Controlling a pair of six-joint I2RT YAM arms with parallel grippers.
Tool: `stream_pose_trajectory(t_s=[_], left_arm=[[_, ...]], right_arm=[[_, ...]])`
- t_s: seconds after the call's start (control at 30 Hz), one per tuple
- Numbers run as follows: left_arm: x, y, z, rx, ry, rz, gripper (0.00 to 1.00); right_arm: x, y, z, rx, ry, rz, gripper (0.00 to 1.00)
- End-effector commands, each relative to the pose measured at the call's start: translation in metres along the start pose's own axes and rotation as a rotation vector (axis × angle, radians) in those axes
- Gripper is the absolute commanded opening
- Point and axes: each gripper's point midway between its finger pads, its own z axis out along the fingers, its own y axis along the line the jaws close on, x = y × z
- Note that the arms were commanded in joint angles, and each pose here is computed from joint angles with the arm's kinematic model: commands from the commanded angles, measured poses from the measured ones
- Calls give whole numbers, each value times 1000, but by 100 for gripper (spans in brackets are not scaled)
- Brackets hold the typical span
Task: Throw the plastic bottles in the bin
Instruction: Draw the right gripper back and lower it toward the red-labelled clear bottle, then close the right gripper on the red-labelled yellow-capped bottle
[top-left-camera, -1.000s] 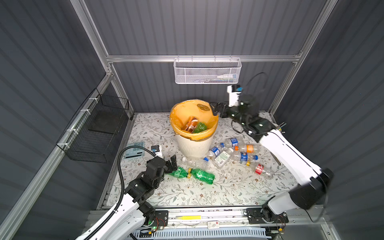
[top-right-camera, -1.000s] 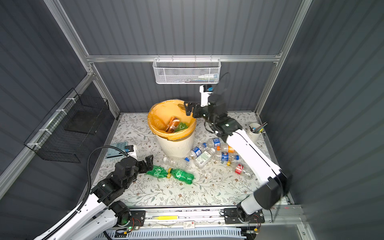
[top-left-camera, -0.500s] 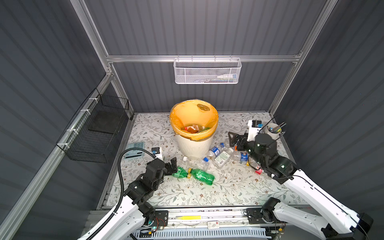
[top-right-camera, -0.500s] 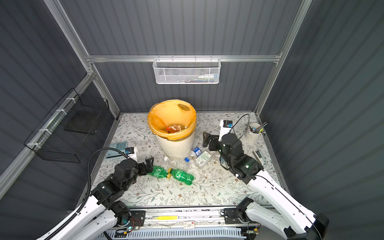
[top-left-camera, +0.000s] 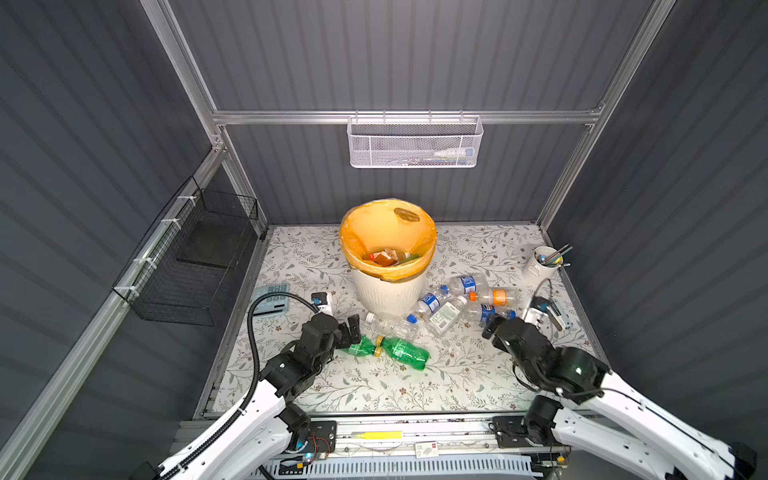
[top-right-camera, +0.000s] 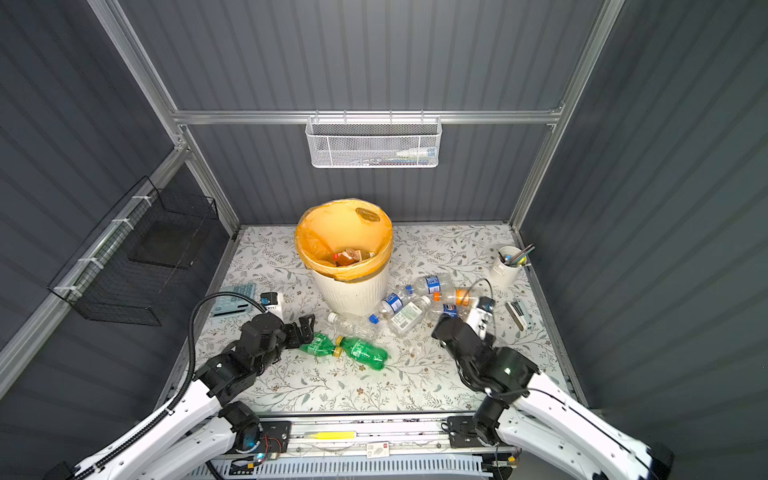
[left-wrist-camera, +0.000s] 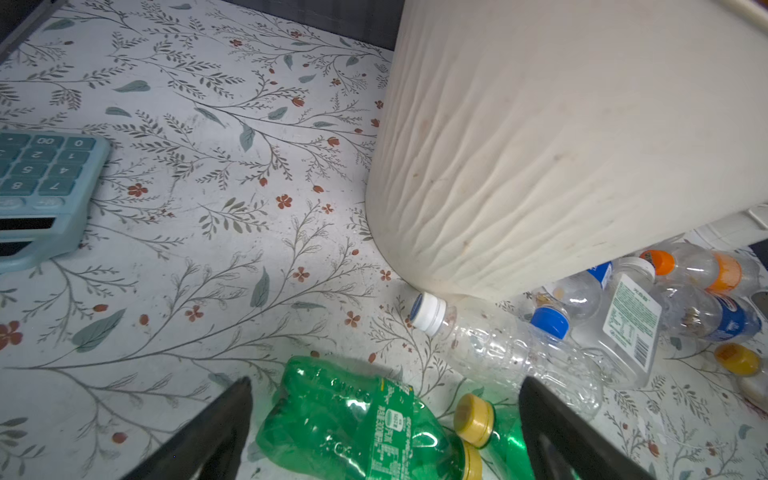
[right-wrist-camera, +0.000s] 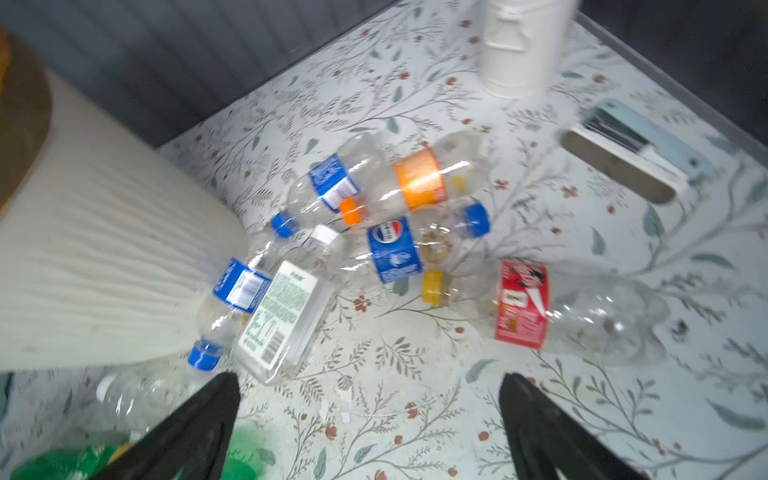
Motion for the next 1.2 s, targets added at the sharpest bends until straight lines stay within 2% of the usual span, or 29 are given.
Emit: stream_pose_trajectory(t_s=[0.0, 0.07, 0.2, 0.4, 0.5, 0.73, 1.0, 1.17], left_arm=[[-1, -18, 3, 82, 7, 3, 100], [-3, -19, 4, 81, 11, 1, 100], [-7, -17, 5, 57, 2, -1, 100], [-2, -19, 12, 49, 30, 10, 100], [2, -21, 17, 52, 45, 20, 100], [7, -28, 28, 63, 80, 57, 100], [19, -24, 30, 66, 97, 47, 100], [19, -20, 28, 51, 93, 65, 100]], right_arm=[[-2, -55, -6, 69, -110, 259, 99], [2, -69, -7, 35, -131, 333, 99], [14, -99, -7, 78, -136, 432, 99], [14, -99, -3, 108, -145, 431, 99], [18, -85, 7, 75, -124, 423, 99], [35, -71, 48, 29, 28, 536, 99], [21, -75, 67, 89, 38, 557, 99], [30, -94, 80, 165, 63, 621, 99]])
